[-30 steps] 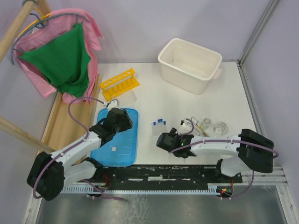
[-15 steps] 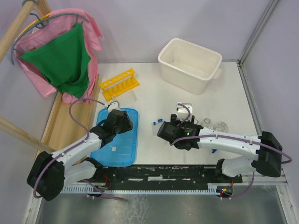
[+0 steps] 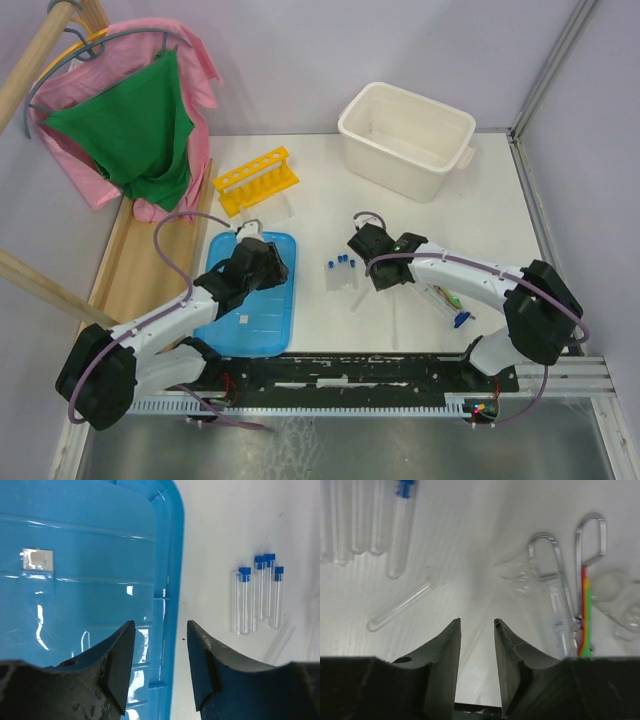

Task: Organize the chemistry lab equipment
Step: Adjust the test tube at the center of the board, then pick up the test tube at the center of the board, then insert the test tube into the slot of the test tube rack.

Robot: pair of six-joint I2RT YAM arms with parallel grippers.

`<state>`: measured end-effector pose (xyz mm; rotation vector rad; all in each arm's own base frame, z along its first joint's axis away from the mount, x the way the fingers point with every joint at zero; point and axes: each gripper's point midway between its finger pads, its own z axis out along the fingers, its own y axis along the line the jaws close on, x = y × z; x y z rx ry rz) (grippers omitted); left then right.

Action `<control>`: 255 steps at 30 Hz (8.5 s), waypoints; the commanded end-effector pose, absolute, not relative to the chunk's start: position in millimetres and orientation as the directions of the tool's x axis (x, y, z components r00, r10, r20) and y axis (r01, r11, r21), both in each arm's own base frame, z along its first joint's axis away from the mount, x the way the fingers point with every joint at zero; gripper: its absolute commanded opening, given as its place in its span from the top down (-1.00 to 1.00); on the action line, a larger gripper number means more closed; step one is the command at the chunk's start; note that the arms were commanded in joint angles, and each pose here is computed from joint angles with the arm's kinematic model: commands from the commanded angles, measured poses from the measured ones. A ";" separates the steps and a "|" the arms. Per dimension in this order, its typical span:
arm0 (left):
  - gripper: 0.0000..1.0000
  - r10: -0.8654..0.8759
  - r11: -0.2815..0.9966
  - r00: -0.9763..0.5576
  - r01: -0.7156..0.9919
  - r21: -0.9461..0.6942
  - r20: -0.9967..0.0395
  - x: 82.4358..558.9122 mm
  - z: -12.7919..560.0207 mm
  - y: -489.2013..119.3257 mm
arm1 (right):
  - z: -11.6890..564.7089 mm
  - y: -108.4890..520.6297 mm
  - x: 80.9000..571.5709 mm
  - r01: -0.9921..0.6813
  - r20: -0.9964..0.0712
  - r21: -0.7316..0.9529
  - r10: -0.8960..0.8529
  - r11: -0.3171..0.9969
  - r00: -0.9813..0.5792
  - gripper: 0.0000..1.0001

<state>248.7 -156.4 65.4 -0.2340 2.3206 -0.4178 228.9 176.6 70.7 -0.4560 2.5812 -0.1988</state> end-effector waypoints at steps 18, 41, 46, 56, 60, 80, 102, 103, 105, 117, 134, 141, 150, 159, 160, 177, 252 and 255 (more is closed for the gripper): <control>0.73 0.048 0.780 -0.686 0.479 -0.402 -0.726 155.1 87.1 -319.8 | 53.8 244.0 243.3 -0.452 -0.473 -0.039 -0.415 0.891 -0.777 0.68; 0.71 0.082 0.697 -0.672 0.566 -0.439 -0.736 135.6 73.6 -380.4 | 44.9 256.7 254.6 -0.394 -0.454 0.203 -0.270 0.897 -0.849 0.72; 0.72 0.101 0.706 -0.683 0.562 -0.432 -0.723 134.2 61.0 -382.1 | 37.5 250.0 252.5 -0.375 -0.442 0.200 -0.258 0.905 -0.859 0.72; 0.71 0.112 0.715 -0.688 0.557 -0.423 -0.717 134.4 50.2 -383.0 | 24.9 245.1 252.8 -0.357 -0.416 0.214 -0.246 0.909 -0.875 0.72; 0.72 0.129 0.721 -0.693 0.557 -0.412 -0.709 133.8 40.8 -383.9 | 21.4 242.4 248.6 -0.354 -0.402 0.215 -0.248 0.910 -0.881 0.72; 0.72 0.186 0.832 -0.637 0.507 -0.225 -0.748 158.4 26.5 -354.7 | 13.4 208.8 214.4 -0.314 -0.372 0.188 -0.228 0.931 -0.900 0.72; 0.56 0.154 0.867 -0.560 0.472 -0.160 -0.814 189.0 39.2 -367.9 | 28.5 208.8 180.8 -0.377 -0.386 0.225 -0.273 0.899 -0.881 0.59; 0.56 0.155 0.868 -0.557 0.471 -0.156 -0.816 189.4 41.2 -367.1 | 28.3 207.0 181.4 -0.374 -0.387 0.216 -0.273 0.902 -0.881 0.58; 0.54 0.158 0.876 -0.555 0.460 -0.143 -0.817 190.6 43.9 -362.5 | 29.4 203.4 184.0 -0.368 -0.395 0.194 -0.271 0.909 -0.878 0.56; 0.12 0.088 0.935 -0.541 0.335 -0.119 -0.836 191.7 73.7 -300.9 | 53.3 203.0 178.4 -0.481 -0.476 0.180 -0.352 0.858 -0.806 0.11; 0.05 -0.057 0.945 -0.564 0.236 -0.227 -0.824 185.4 91.3 -240.5 | 17.3 241.1 177.9 -0.606 -0.405 0.016 -0.549 0.796 -0.732 0.22; 0.05 -0.070 0.948 -0.565 0.219 -0.231 -0.822 182.6 89.2 -229.8 | 10.8 239.0 179.2 -0.600 -0.374 -0.010 -0.560 0.800 -0.739 0.43; -0.08 -0.095 0.927 -0.561 0.251 -0.278 -0.823 180.7 107.1 -236.7 | 33.2 249.1 178.5 -0.609 -0.497 0.030 -0.517 0.793 -0.697 0.78; -0.11 -0.222 0.807 -0.553 0.357 -0.469 -0.803 173.1 164.9 -270.6 | 111.8 277.7 165.0 -0.718 -0.795 0.119 -0.367 0.686 -0.483 0.76; -0.11 -0.246 0.783 -0.555 0.370 -0.500 -0.795 171.5 172.7 -275.1 | 117.8 280.4 162.6 -0.730 -0.815 0.124 -0.351 0.672 -0.461 0.75; -0.07 -0.358 0.656 -0.581 0.400 -0.640 -0.731 166.5 208.5 -302.9 | 147.8 299.4 150.9 -0.756 -0.900 0.028 -0.313 0.654 -0.305 0.74; 0.94 -0.307 0.931 -0.362 0.078 -0.357 -0.880 279.4 189.6 -197.6 | 147.9 255.5 152.8 -0.637 -0.899 -0.017 -0.290 0.771 -0.328 0.06; 0.94 -0.271 0.961 -0.327 -0.034 -0.275 -0.905 315.6 201.0 -160.9 | 138.2 248.1 162.9 -0.569 -0.878 -0.077 -0.325 0.819 -0.350 0.06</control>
